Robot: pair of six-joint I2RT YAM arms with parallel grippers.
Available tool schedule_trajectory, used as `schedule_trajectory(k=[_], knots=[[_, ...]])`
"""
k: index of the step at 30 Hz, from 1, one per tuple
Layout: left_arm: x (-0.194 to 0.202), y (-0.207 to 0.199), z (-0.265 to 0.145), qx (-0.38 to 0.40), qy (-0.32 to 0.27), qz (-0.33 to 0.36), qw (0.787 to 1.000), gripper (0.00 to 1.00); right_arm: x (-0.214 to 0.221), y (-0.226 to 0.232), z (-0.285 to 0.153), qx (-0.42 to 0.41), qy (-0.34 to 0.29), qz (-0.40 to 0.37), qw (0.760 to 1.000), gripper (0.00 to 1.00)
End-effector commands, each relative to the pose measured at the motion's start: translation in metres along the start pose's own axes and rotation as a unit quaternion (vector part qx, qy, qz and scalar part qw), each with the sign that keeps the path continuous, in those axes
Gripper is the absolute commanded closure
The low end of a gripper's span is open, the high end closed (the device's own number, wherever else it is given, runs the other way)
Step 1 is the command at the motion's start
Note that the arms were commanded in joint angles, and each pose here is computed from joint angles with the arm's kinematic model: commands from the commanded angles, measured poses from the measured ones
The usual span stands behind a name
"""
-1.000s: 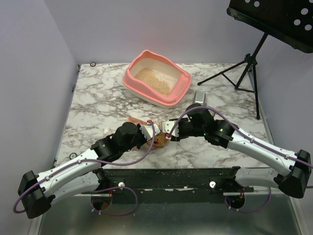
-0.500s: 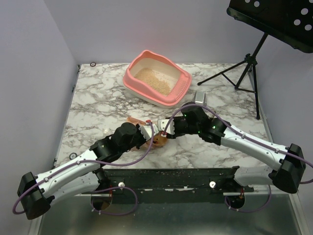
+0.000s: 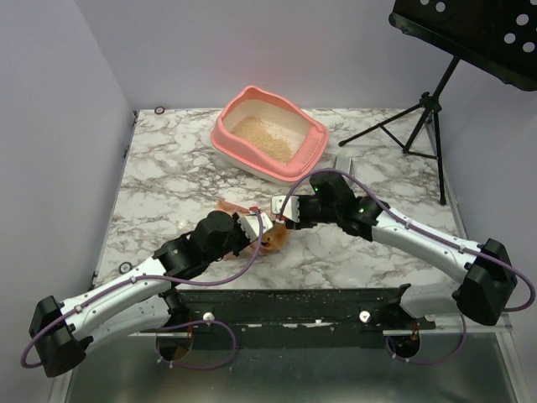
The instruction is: Fill the litter box with clean litter
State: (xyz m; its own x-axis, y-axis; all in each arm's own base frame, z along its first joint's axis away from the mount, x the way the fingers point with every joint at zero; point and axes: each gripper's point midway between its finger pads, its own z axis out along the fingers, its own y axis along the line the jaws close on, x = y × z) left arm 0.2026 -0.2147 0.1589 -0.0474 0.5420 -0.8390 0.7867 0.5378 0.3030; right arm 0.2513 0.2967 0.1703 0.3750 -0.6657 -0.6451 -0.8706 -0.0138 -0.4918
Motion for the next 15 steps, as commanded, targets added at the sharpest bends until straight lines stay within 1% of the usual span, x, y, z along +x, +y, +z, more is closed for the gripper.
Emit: schedule_trajectory(k=[1,4,5,6,7,8,9,12,15], knots=[[-0.015,0.015,-0.007,-0.037,-0.029,-0.008,0.999,1.0,0.021,0.025,0.01,-0.041,0.019,0.031,0.998,0.54],[-0.015,0.015,-0.006,-0.038,-0.027,-0.008,0.999,1.0,0.026,0.039,0.013,-0.07,0.028,0.053,0.996,0.57],[-0.015,0.016,-0.007,-0.04,-0.028,-0.009,0.999,1.0,0.028,0.042,0.014,-0.077,0.031,0.06,0.995,0.59],[-0.015,0.017,-0.007,-0.041,-0.028,-0.009,0.999,1.0,0.03,0.046,0.015,-0.083,0.036,0.065,0.994,0.64],[-0.015,0.017,-0.007,-0.042,-0.028,-0.009,0.999,1.0,0.031,0.047,0.015,-0.086,0.038,0.071,0.993,0.74],[-0.014,0.017,-0.007,-0.043,-0.027,-0.009,0.999,1.0,0.034,0.048,0.015,-0.087,0.043,0.075,0.992,0.93],[-0.015,0.018,-0.007,-0.045,-0.028,-0.008,0.999,1.0,0.037,0.048,0.014,-0.083,0.05,0.077,0.992,0.99],[-0.015,0.018,-0.007,-0.045,-0.03,-0.009,0.999,1.0,0.045,0.043,0.005,-0.066,0.071,0.092,0.991,0.99],[-0.017,0.02,-0.009,-0.048,-0.035,-0.006,0.998,1.0,0.051,0.045,-0.016,-0.067,0.095,0.114,0.987,1.0]])
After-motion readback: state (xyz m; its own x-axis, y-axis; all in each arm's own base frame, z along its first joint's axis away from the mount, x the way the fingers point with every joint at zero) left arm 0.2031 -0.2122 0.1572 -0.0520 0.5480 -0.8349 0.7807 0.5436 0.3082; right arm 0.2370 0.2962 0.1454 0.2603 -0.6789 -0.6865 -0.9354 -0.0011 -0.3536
